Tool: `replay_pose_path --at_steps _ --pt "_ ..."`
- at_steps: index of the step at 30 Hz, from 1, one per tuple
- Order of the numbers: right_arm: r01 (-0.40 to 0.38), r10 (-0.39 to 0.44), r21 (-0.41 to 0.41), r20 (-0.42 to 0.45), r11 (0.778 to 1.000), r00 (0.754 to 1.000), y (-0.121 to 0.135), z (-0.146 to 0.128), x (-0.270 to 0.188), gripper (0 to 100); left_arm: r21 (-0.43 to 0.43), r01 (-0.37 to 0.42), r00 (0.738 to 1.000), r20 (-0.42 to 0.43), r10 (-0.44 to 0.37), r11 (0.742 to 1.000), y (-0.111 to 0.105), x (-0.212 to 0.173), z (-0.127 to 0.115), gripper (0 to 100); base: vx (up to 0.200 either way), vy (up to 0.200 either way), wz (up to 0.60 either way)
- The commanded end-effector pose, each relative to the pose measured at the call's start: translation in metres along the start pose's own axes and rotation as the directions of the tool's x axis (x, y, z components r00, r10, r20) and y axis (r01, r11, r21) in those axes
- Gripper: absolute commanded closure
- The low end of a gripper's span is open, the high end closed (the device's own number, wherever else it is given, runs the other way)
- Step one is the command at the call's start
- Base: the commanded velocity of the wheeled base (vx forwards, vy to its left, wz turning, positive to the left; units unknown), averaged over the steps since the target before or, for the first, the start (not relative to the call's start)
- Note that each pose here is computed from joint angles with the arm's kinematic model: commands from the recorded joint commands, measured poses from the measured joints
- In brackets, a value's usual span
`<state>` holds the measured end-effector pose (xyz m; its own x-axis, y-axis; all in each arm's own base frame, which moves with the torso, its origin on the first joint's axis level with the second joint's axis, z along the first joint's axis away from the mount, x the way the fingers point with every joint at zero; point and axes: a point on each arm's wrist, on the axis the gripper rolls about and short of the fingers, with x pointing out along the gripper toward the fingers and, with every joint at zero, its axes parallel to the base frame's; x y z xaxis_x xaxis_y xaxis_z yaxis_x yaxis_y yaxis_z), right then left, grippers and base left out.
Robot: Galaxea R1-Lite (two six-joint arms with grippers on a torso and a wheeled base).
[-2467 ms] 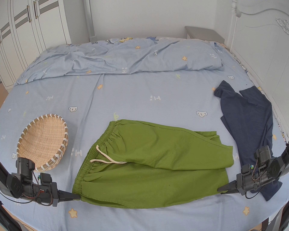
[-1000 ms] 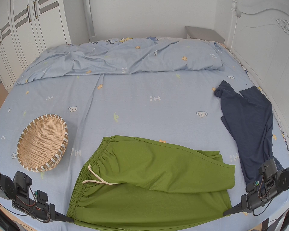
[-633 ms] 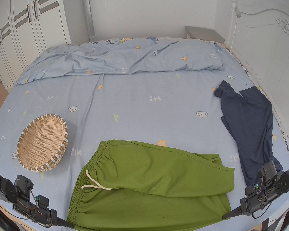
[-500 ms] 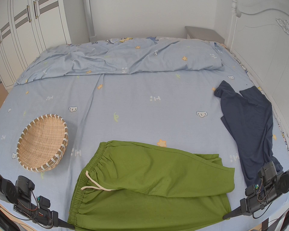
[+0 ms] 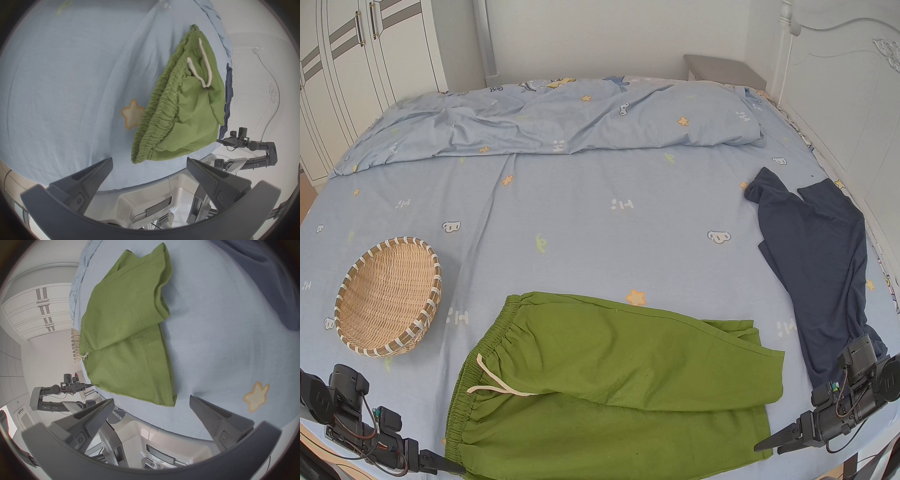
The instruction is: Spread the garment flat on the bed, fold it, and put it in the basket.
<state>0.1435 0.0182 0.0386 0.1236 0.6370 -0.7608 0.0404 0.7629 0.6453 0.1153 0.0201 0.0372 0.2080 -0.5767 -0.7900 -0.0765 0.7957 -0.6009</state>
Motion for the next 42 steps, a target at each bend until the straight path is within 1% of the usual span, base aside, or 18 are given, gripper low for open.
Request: replay_pose_path --at_steps 1,2,5,6,8,9,11,13,15,21,25,26,29,30,31,33,37,42 --pt "-0.008 0.009 -0.014 0.041 1.0 0.999 0.0 -0.002 -0.005 0 0.058 -0.011 0.994 0.108 0.005 0.998 -0.011 -0.016 -0.004 0 0.0 0.0 0.0" --pt "-0.014 0.021 -0.058 0.118 0.998 0.993 0.004 -0.002 -0.012 0 0.093 -0.025 0.984 0.177 0.008 0.995 -0.024 -0.032 -0.009 0 0.0 0.0 0.0" --pt "-0.014 0.022 -0.062 0.129 0.998 0.991 0.004 -0.002 -0.014 0 0.097 -0.025 0.983 0.185 0.006 0.995 -0.026 -0.034 -0.009 0 0.0 0.0 0.0" --pt "-0.007 0.033 -0.096 0.27 0.995 0.962 0.007 0.004 -0.031 0 0.108 -0.029 0.973 0.233 0.003 0.994 -0.048 -0.063 -0.001 0 0.0 0.0 0.0" --pt "-0.002 0.041 -0.123 0.322 0.992 0.946 0.011 0.004 -0.039 0 0.122 -0.03 0.97 0.244 -0.001 0.992 -0.059 -0.078 0.006 0 0.0 0.0 0.0" --pt "-0.002 0.041 -0.123 0.322 0.992 0.946 0.011 0.004 -0.039 0 0.122 -0.03 0.97 0.244 -0.001 0.992 -0.059 -0.078 0.006 0 0.0 0.0 0.0" --pt "0.01 0.061 -0.173 0.4 0.985 0.914 0.02 0.009 -0.053 0 0.165 -0.033 0.965 0.264 -0.012 0.986 -0.076 -0.097 0.018 0 0.0 0.0 0.0" --pt "0.019 0.071 -0.197 0.44 0.98 0.895 0.025 0.011 -0.061 0 0.2 -0.033 0.962 0.273 -0.023 0.979 -0.084 -0.104 0.024 0 0.0 0.0 0.0" --pt "0.037 0.088 -0.237 0.496 0.971 0.864 0.033 0.018 -0.073 0 0.259 -0.028 0.957 0.287 -0.049 0.966 -0.099 -0.114 0.041 0 0.0 0.0 0.0" --pt "0.083 0.152 -0.337 0.614 0.938 0.775 0.064 0.056 -0.115 0 0.263 0.022 0.955 0.281 -0.098 0.965 -0.123 -0.119 0.105 0 0.0 0.0 0.0" --pt "0.107 0.177 -0.375 0.647 0.921 0.741 0.082 0.075 -0.138 0 0.265 0.066 0.963 0.236 -0.131 0.962 -0.128 -0.102 0.147 0 0.0 0.0 0.0" --pt "0.11 0.179 -0.377 0.652 0.92 0.737 0.084 0.078 -0.141 0 0.26 0.069 0.965 0.227 -0.131 0.963 -0.124 -0.095 0.16 0 0.0 0.0 0.0" --pt "0.106 0.178 -0.376 0.645 0.921 0.743 0.084 0.082 -0.139 0 0.259 0.078 0.97 0.204 -0.133 0.963 -0.118 -0.071 0.193 0 0.0 0.0 0.0" --pt "0.105 0.178 -0.377 0.643 0.92 0.745 0.084 0.082 -0.139 0 0.259 0.078 0.97 0.201 -0.133 0.963 -0.117 -0.069 0.195 0 0.0 0.0 0.0" --pt "0.099 0.168 -0.365 0.631 0.926 0.757 0.081 0.084 -0.134 0 0.267 0.088 0.975 0.175 -0.138 0.96 -0.118 -0.051 0.213 0 0.0 0.0 0.0" --pt "0.092 0.155 -0.351 0.613 0.932 0.775 0.075 0.087 -0.126 0 0.264 0.095 0.977 0.161 -0.141 0.96 -0.118 -0.036 0.232 0 0.0 0.0 0.0" --pt "0.086 0.148 -0.342 0.602 0.936 0.784 0.071 0.091 -0.121 0 0.277 0.115 0.977 0.143 -0.16 0.954 -0.131 -0.014 0.259 0 0.0 0.0 0.0" --pt "0.081 0.154 -0.35 0.593 0.933 0.79 0.073 0.09 -0.119 0 0.266 0.126 0.979 0.124 -0.164 0.956 -0.134 0.008 0.275 0 0.0 0.0 0.0"
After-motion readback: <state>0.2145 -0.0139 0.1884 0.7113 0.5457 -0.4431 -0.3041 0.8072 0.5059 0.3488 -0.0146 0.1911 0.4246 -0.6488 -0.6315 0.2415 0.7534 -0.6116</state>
